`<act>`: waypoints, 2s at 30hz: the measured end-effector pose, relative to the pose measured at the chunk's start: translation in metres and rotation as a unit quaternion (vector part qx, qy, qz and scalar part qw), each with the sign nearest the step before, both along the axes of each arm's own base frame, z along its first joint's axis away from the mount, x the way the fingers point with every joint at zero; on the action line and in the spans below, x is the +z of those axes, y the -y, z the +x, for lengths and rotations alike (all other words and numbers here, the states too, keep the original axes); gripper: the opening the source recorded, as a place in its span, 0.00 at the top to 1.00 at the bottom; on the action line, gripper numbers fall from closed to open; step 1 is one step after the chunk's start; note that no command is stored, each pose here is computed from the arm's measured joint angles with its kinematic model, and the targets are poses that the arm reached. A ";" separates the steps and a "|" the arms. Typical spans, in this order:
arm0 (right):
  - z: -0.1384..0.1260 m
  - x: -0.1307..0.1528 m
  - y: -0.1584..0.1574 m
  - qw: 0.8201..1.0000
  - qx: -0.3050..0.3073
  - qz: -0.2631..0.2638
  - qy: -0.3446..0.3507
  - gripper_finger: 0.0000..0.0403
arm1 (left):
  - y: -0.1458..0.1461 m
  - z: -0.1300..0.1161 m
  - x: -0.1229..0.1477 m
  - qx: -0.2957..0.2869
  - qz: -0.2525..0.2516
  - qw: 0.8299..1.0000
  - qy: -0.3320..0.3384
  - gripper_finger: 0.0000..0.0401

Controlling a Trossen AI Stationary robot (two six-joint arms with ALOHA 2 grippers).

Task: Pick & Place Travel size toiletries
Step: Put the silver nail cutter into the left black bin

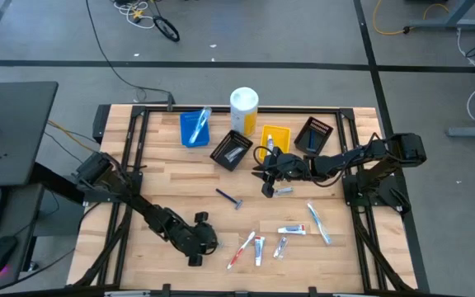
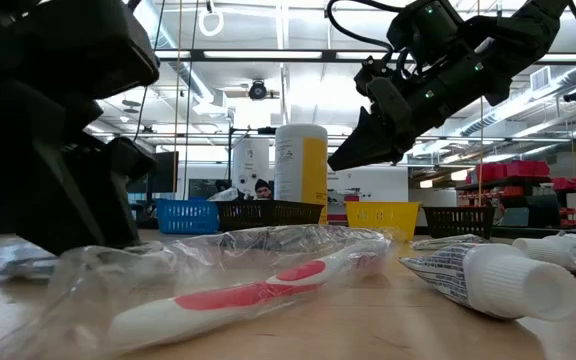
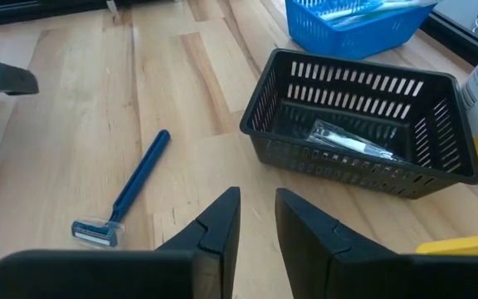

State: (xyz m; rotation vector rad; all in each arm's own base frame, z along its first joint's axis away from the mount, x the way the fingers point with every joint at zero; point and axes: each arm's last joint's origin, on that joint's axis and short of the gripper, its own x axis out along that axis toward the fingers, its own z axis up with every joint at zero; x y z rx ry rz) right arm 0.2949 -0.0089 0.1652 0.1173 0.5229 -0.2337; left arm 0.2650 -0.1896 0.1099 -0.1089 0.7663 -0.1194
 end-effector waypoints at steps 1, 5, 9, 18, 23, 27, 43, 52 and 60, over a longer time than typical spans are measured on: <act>0.000 0.000 0.000 1.000 0.000 0.000 0.000 0.78 | 0.001 0.001 -0.002 0.001 -0.002 1.000 -0.001 0.65; 0.001 0.001 0.000 1.000 0.000 0.000 0.006 0.78 | 0.001 0.001 -0.008 0.001 0.014 1.000 -0.004 0.65; 0.001 0.002 0.000 1.000 -0.002 -0.001 0.014 0.78 | 0.000 0.001 -0.008 -0.012 0.033 0.999 0.002 0.68; 0.003 0.006 0.003 0.998 -0.024 -0.047 0.030 0.78 | -0.001 0.001 -0.006 0.006 0.044 0.999 0.013 0.85; 0.000 0.000 0.004 0.999 -0.009 -0.033 -0.004 0.78 | -0.010 0.003 0.006 0.052 0.067 0.996 0.041 0.85; -0.003 -0.004 0.004 0.999 0.000 -0.026 -0.028 0.78 | -0.023 0.008 0.026 0.093 0.092 0.988 0.079 0.81; -0.001 -0.002 0.001 1.000 0.023 0.013 -0.008 0.78 | -0.173 0.049 0.066 0.220 0.185 0.954 0.092 0.81; -0.001 -0.001 0.006 1.000 0.026 0.010 -0.007 0.72 | -0.247 0.048 0.067 0.252 0.122 0.956 0.086 0.82; -0.001 -0.001 0.014 1.000 0.013 0.010 -0.006 0.64 | -0.274 0.042 0.067 0.269 0.100 0.954 0.084 0.79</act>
